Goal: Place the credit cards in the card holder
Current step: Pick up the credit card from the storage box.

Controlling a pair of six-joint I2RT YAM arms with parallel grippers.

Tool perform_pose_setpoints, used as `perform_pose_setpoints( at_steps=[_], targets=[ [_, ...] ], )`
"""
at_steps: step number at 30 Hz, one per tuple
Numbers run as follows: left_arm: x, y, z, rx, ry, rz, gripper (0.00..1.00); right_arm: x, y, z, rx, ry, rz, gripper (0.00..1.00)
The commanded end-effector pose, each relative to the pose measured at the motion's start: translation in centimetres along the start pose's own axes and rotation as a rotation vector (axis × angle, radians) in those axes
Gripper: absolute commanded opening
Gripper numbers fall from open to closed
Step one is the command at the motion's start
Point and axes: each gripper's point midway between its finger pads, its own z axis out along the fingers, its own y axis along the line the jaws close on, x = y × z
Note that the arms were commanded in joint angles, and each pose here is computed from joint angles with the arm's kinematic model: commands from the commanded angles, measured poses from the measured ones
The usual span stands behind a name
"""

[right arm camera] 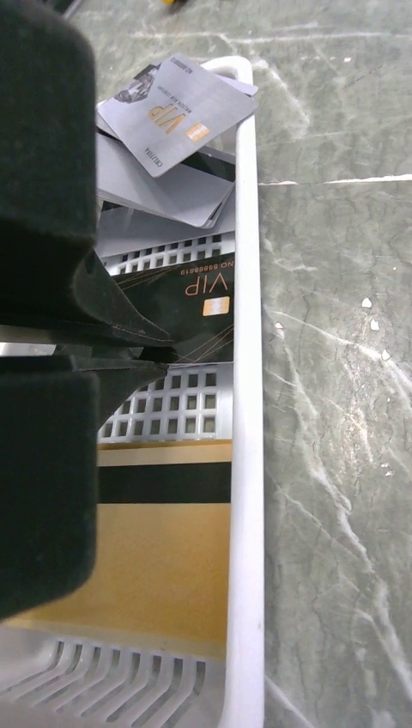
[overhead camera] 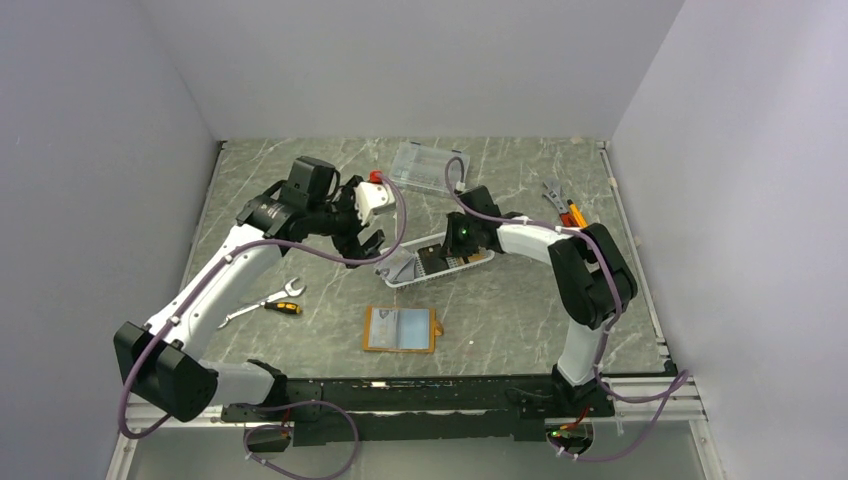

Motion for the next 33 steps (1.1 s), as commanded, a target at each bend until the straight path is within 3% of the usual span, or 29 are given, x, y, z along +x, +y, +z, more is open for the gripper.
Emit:
perform_pose_setpoints(
  at_steps=[1,14,27,33],
  targets=[
    [-1.5,0.5,0.7,0.013,-0.056,-0.004,0.99,1.2,-2.2,-0.5,0.046,0.001,0.04,0.03],
    [-2.1,2.6,4.7,0.038,-0.06,-0.057,0.99,-2.3,0.6,-3.9,-0.126,-0.134,0.046,0.0],
    [-2.9,1.3,5.4,0.092,-0.135,-0.15,0.99,-3.0,1.9,-5.9,-0.236,-0.18,0.06,0.0],
    [-2.8,0.9,5.7,0.116,-0.151,-0.263,0.86,-4.7,3.1,-8.0,-0.289,-0.237,0.064,0.0]
  ],
)
